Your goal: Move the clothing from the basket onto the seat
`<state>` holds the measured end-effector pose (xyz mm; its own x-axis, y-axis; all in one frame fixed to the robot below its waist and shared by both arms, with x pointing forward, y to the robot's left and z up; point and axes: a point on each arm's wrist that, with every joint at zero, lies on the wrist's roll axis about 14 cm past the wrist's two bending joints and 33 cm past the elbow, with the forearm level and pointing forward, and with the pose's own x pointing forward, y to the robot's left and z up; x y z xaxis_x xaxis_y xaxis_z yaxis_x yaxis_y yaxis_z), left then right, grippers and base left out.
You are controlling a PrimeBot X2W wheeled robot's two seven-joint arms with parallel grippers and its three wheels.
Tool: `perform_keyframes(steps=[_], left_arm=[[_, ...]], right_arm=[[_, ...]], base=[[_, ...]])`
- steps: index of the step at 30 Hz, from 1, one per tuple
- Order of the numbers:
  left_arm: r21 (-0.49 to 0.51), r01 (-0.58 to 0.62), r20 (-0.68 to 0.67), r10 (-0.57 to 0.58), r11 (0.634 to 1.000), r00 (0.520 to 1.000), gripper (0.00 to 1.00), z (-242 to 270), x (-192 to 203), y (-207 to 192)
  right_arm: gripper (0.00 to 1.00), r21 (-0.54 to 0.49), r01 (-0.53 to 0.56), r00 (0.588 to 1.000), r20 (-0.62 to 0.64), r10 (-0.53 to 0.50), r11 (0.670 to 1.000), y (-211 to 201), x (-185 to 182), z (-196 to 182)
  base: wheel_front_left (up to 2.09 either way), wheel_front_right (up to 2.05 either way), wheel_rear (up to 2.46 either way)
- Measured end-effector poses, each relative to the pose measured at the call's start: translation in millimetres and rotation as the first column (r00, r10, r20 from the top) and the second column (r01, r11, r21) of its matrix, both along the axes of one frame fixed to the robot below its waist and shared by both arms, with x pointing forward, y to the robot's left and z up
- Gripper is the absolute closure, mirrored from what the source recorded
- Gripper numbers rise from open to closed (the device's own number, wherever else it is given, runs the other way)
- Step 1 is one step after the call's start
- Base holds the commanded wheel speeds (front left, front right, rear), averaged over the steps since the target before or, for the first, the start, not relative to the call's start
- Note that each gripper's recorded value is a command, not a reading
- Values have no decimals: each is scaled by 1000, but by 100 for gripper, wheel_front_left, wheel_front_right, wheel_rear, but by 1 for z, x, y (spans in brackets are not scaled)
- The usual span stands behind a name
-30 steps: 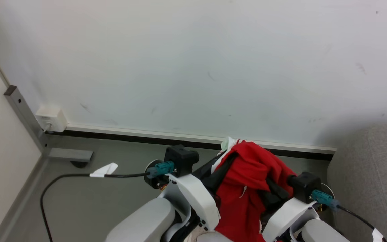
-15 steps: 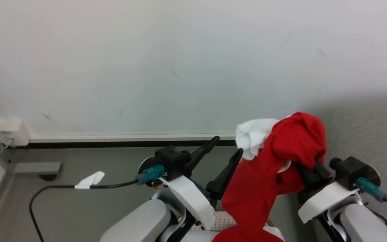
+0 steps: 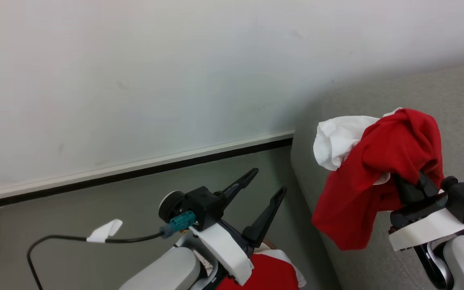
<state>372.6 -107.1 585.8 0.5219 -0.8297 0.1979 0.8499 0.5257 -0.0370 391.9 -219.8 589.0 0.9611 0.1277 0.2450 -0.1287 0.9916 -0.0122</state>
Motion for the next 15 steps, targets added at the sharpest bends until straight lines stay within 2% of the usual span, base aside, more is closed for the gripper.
perform_keyframes(steps=[8,15], left_arm=[[-4,124,-26,-124,992,992,0,-15,-8,-40],[2,174,-50,-174,985,984,0,-31,-9,-55]], right_arm=[[100,37,139,990,-9,-139,990,-44,-28,-4],[100,40,201,979,-24,-200,979,-63,-34,-8]], base=[[0,0,0],[0,0,0]])
